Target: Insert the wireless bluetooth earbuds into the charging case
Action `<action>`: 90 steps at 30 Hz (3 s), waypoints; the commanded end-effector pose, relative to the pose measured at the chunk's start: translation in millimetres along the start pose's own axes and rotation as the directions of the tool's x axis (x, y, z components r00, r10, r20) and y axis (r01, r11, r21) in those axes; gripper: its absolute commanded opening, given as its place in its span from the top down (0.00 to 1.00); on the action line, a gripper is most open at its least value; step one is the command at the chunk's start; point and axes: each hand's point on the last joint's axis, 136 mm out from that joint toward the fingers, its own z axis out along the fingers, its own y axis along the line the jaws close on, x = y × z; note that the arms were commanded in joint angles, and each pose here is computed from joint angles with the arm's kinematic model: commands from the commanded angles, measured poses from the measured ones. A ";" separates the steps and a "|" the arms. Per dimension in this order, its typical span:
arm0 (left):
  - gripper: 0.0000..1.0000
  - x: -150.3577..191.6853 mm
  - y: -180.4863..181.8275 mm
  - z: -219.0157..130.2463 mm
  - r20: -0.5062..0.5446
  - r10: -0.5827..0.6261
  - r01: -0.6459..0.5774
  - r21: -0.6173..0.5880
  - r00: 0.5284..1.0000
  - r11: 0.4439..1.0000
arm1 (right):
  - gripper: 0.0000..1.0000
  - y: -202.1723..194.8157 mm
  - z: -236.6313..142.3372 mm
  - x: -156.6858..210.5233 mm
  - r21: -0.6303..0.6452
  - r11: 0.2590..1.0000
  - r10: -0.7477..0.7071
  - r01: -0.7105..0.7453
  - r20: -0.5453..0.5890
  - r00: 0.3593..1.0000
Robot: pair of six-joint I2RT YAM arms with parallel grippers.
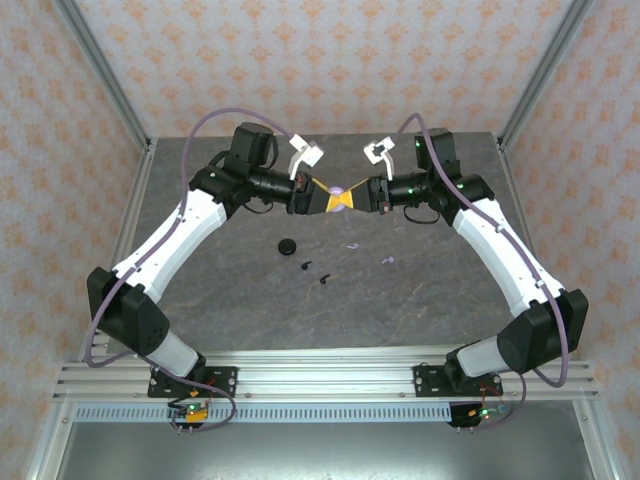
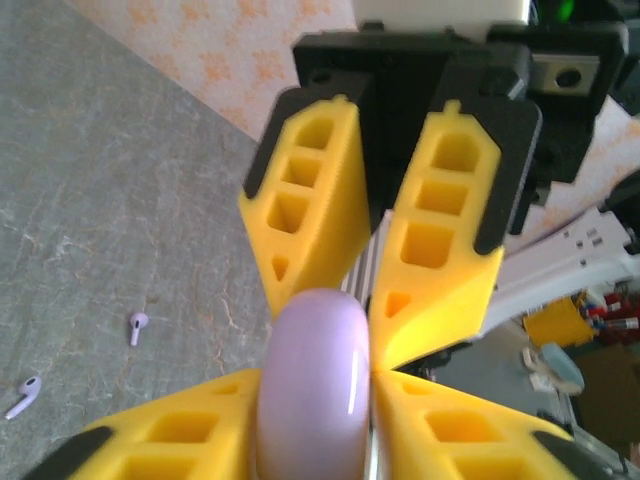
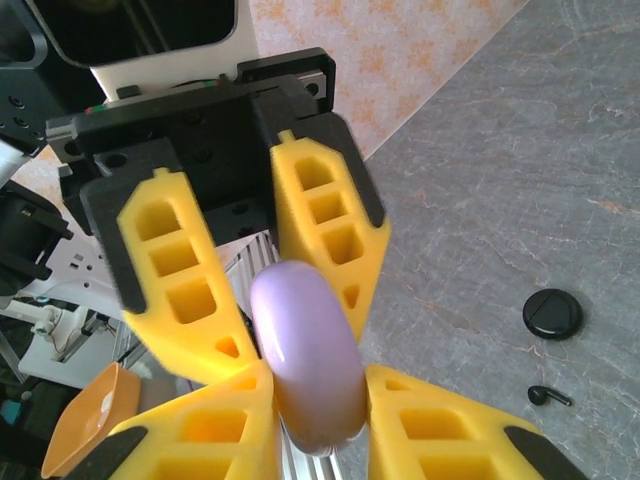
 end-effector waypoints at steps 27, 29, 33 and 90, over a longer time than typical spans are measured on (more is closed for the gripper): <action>0.50 -31.7 -8.9 -23.9 0.352 -0.020 0.052 -0.081 0.936 0.995 | 0.77 22.4 -3.9 -33.5 -0.045 0.999 -0.012 0.019 0.145 0.989; 0.53 -31.8 -10.8 -21.3 0.345 -0.022 0.048 -0.068 0.938 0.997 | 0.77 22.5 -3.4 -33.1 -0.045 0.999 -0.012 0.019 0.145 0.989; 0.57 -31.8 -10.8 -19.3 0.342 -0.023 0.049 -0.066 0.939 0.997 | 0.77 21.2 -3.3 -34.5 -0.039 0.999 -0.011 0.017 0.148 0.989; 0.87 6.8 -13.8 -10.8 0.239 0.565 -0.509 -0.260 0.790 0.821 | 0.38 13.9 -26.8 3.1 0.281 0.959 -0.056 0.031 0.081 0.995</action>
